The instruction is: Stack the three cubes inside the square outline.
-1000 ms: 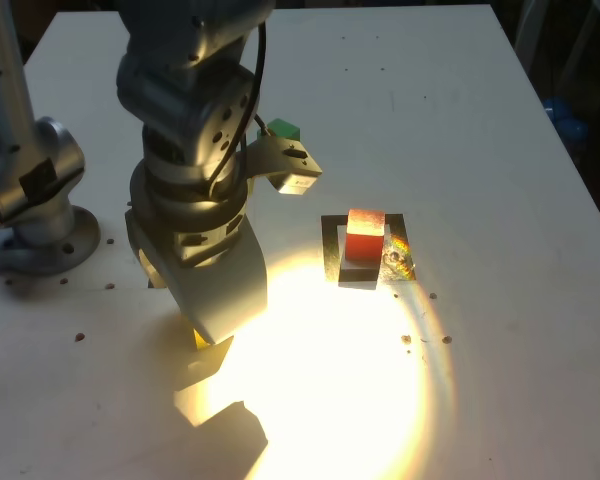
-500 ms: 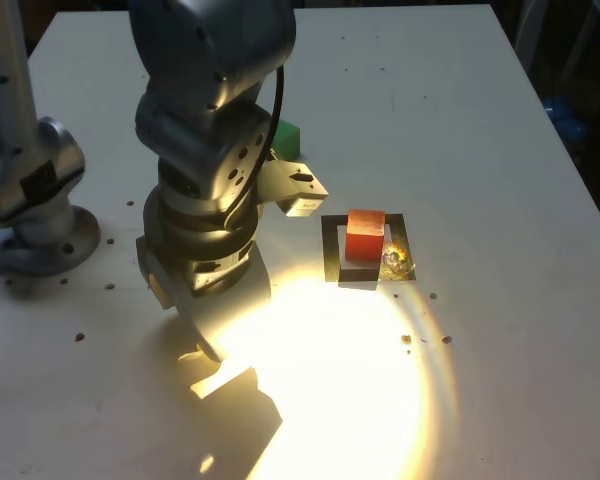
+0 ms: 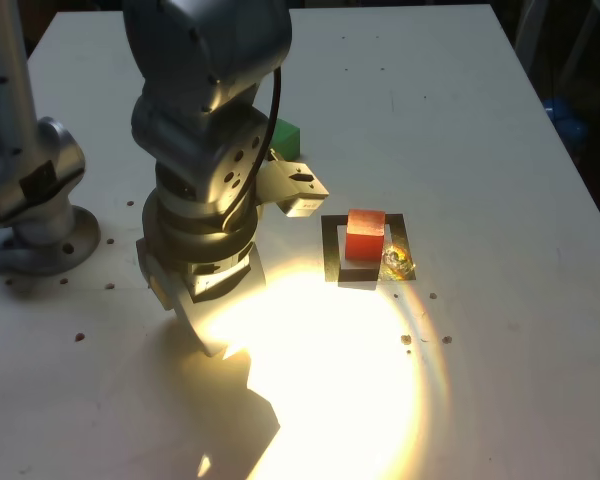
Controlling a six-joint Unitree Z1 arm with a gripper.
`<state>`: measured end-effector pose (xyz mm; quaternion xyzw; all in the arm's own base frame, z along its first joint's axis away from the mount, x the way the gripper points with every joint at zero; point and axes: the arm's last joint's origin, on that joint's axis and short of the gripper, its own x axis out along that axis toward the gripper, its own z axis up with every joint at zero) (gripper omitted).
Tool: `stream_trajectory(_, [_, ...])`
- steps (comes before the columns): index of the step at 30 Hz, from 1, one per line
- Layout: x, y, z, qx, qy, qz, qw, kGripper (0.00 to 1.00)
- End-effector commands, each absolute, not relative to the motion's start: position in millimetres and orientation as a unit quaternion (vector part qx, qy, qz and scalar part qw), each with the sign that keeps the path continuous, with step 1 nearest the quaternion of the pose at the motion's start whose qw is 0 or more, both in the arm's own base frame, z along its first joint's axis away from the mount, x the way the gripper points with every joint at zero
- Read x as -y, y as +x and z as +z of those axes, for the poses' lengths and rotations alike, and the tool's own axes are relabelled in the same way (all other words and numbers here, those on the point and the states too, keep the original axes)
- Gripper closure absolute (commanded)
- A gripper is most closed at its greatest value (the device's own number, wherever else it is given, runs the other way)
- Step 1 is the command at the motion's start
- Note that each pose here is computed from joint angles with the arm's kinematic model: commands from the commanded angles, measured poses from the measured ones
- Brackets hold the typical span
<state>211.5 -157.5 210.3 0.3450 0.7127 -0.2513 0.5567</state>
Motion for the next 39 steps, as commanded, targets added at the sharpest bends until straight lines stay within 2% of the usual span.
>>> stream_trajectory(1, [157, 211, 210.6, -0.713, 0.345, -0.250, 0.557, 0.73])
stream_trajectory(8, [158, 212, 214.5, -0.712, 0.348, -0.248, 0.557, 0.73])
stream_trajectory(14, [158, 220, 237.2, -0.710, 0.353, -0.236, 0.562, 0.73])
stream_trajectory(19, [146, 243, 264.7, -0.710, 0.333, -0.211, 0.584, 0.73])
stream_trajectory(25, [119, 277, 298.8, -0.706, 0.295, -0.175, 0.619, 0.73])
stream_trajectory(28, [102, 293, 310.5, -0.710, 0.268, -0.155, 0.632, 0.72])
stream_trajectory(33, [68, 313, 317.3, -0.728, 0.216, -0.123, 0.639, 0.71])
stream_trajectory(39, [38, 335, 310.6, -0.740, 0.160, -0.099, 0.646, 0.71])
